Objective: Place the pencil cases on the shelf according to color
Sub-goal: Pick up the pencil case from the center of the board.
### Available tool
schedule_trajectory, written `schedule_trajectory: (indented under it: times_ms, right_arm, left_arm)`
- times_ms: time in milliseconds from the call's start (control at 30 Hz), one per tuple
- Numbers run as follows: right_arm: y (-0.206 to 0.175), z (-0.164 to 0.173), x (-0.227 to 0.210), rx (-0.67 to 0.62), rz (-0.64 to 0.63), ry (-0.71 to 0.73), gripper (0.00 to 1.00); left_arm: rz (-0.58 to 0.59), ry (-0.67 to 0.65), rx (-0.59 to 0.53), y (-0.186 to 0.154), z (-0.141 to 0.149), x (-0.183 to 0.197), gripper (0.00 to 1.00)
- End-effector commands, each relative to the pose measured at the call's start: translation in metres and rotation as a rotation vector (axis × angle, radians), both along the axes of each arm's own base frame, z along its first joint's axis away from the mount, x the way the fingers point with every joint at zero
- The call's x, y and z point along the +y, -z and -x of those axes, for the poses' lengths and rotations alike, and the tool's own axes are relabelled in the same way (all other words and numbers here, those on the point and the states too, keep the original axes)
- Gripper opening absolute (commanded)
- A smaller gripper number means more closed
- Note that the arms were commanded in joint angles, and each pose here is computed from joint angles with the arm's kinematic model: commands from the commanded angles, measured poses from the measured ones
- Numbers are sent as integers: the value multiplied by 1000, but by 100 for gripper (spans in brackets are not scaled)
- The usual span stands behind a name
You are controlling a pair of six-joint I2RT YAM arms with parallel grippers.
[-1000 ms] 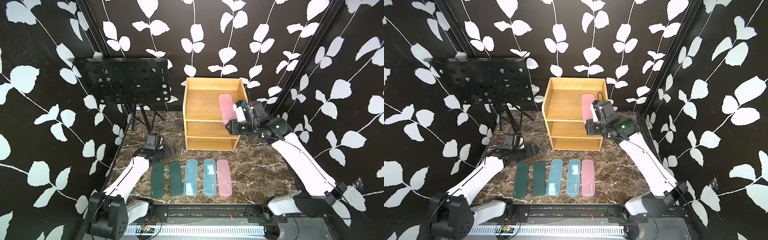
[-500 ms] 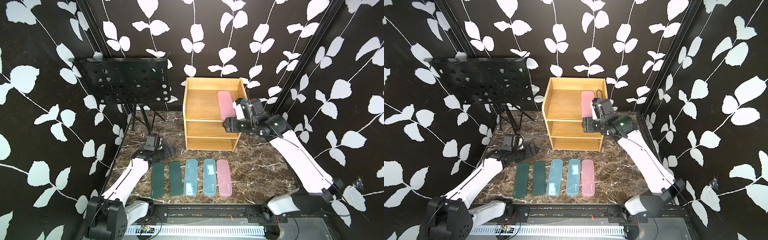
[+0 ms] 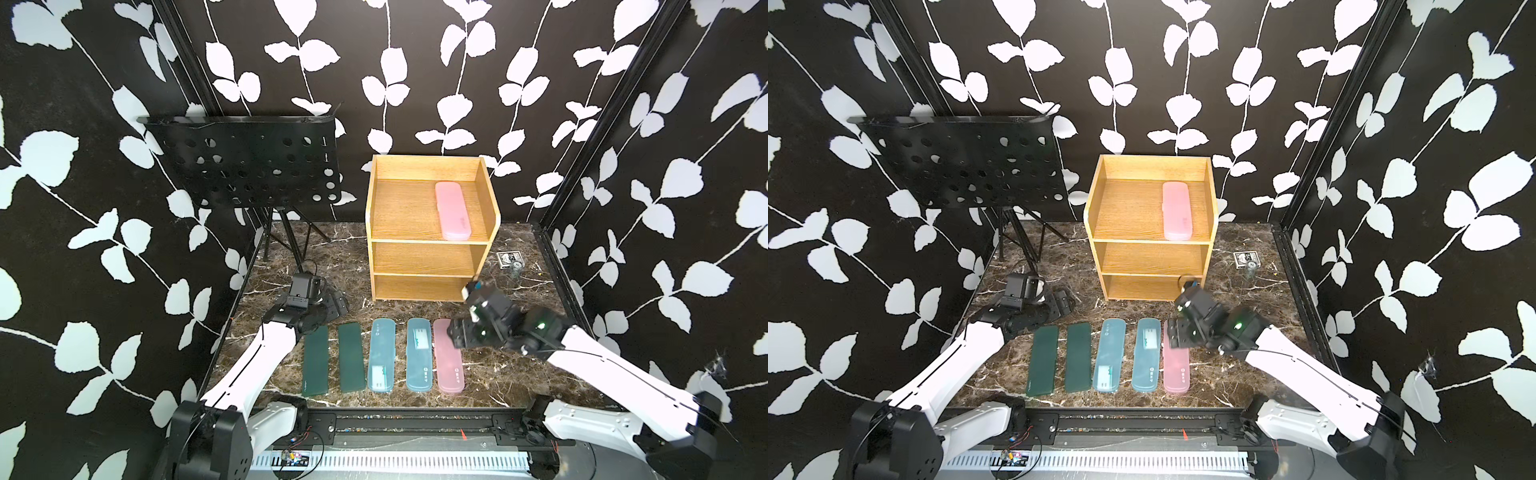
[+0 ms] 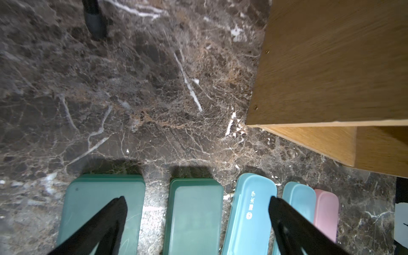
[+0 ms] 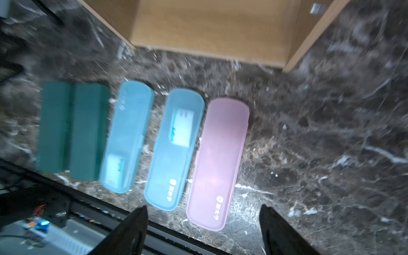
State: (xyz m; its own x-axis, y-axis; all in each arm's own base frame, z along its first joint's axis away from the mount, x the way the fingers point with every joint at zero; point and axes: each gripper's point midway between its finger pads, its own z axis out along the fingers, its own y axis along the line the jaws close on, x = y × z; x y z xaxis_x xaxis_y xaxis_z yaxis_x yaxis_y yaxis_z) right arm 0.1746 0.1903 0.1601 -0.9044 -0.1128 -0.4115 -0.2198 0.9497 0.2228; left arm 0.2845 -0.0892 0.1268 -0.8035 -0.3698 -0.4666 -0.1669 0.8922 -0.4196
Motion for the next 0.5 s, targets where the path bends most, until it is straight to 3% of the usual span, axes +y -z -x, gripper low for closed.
schedule_trajectory:
  times_ms: [0,133,300,467]
  right_arm:
    - [27,1,-4,-12,4,139,86]
    - [56,11,-4,14,76,119,99]
    - [87,14,15,45,135,77,99]
    - [110,14,11,72,241,107,99]
  left_arm:
    - [-9,-13,-9,-5,5,3,99]
    - [-13,-7,15,0,10,1,99]
    - [-129,-26,37,9,18,9,99]
    - [-120,-46,44,17,23,8,99]
